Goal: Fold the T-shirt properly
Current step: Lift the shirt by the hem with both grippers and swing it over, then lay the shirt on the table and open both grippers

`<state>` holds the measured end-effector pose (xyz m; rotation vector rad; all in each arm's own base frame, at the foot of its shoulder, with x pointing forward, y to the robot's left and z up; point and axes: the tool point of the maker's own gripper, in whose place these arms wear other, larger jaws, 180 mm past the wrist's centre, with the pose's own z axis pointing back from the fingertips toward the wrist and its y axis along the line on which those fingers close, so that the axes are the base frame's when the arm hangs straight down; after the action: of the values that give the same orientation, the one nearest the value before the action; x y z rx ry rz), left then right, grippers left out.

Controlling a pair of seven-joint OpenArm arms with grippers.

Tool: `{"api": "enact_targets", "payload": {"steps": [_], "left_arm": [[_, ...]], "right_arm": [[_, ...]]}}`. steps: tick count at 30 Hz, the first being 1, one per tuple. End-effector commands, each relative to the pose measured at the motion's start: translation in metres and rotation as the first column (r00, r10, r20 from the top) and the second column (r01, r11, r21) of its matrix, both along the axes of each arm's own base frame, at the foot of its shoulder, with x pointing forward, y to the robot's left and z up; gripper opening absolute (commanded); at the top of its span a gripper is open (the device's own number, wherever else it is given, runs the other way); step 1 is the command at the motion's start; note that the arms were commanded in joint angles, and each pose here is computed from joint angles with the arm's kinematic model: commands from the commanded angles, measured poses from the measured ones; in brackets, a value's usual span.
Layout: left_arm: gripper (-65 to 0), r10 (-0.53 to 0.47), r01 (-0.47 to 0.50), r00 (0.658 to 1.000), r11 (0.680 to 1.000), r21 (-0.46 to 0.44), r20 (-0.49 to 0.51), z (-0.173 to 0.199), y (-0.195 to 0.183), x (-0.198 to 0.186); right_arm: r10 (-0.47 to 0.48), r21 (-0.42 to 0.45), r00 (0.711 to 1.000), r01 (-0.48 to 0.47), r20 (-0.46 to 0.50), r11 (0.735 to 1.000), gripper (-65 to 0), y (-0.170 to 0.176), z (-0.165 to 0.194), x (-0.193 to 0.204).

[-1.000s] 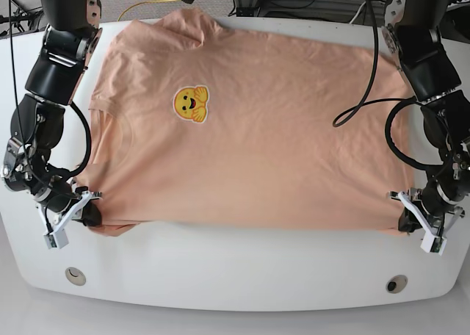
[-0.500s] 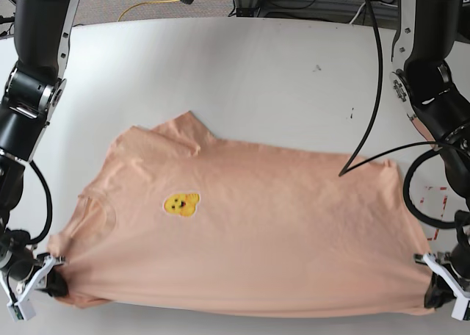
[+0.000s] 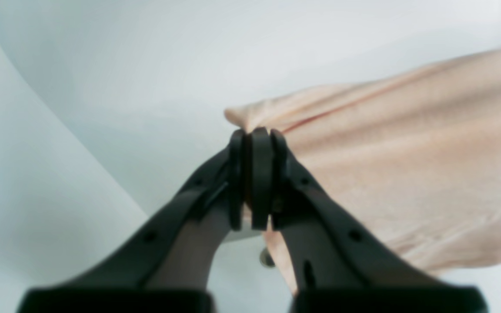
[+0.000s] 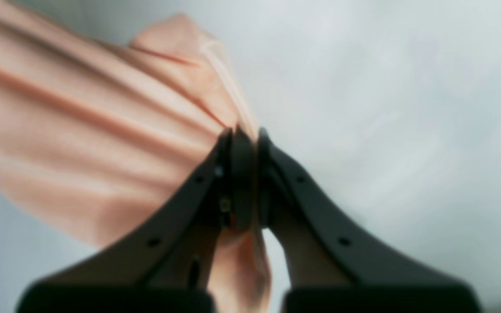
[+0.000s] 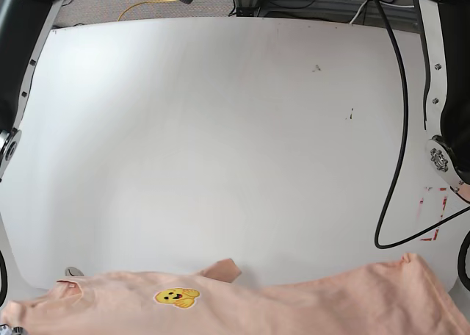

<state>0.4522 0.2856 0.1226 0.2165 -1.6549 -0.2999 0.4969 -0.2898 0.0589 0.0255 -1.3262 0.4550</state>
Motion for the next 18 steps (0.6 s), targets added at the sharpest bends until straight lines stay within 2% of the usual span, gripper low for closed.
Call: {"api": "enact_targets", "payload": {"steps": [1, 3, 6, 11, 15, 18], "left_arm": [[-65.0, 0.024, -0.025, 0.999, 1.0, 0.009, 0.044, 0.017, 0.003, -0.008], [-65.0, 0.029, -0.029, 0.999, 0.999, 0.021, 0.014, -0.001, 0.002, -0.007], [-65.0, 0.034, -0.033, 0.999, 0.999, 0.038, -0.041, -0.035, -0.001, -0.005], [-65.0, 0.06, -0.049, 0.986, 0.996, 0.072, -0.154, -0.108, -0.003, -0.017], [-65.0, 0.048, -0.052, 0.965, 0.999, -0.006, -0.259, -0.17, 0.003, -0.027], [-65.0, 0.013, -0.032, 0.941, 0.998, -0.051, -0.339, -0.215, 0.002, -0.039]], "right_arm": [[-0.03, -0.004, 0.999, 0.03, 0.039, 1.0, -65.0, -0.012, 0.02, -0.007], [-0.03, 0.001, 0.998, 0.03, 0.046, 1.0, -65.0, -0.017, 0.023, -0.012], [0.01, 0.013, 1.0, -0.009, -0.022, 1.0, -65.0, -0.017, -0.015, -0.014], [0.023, 0.163, 0.993, -0.003, -0.119, 0.987, -65.0, -0.037, -0.087, -0.03], [0.003, 0.193, 0.978, 0.038, -0.207, 0.98, -65.0, -0.046, -0.148, -0.05], [0.031, 0.197, 0.963, 0.024, -0.268, 0.98, -65.0, -0.03, -0.191, -0.065]]}}
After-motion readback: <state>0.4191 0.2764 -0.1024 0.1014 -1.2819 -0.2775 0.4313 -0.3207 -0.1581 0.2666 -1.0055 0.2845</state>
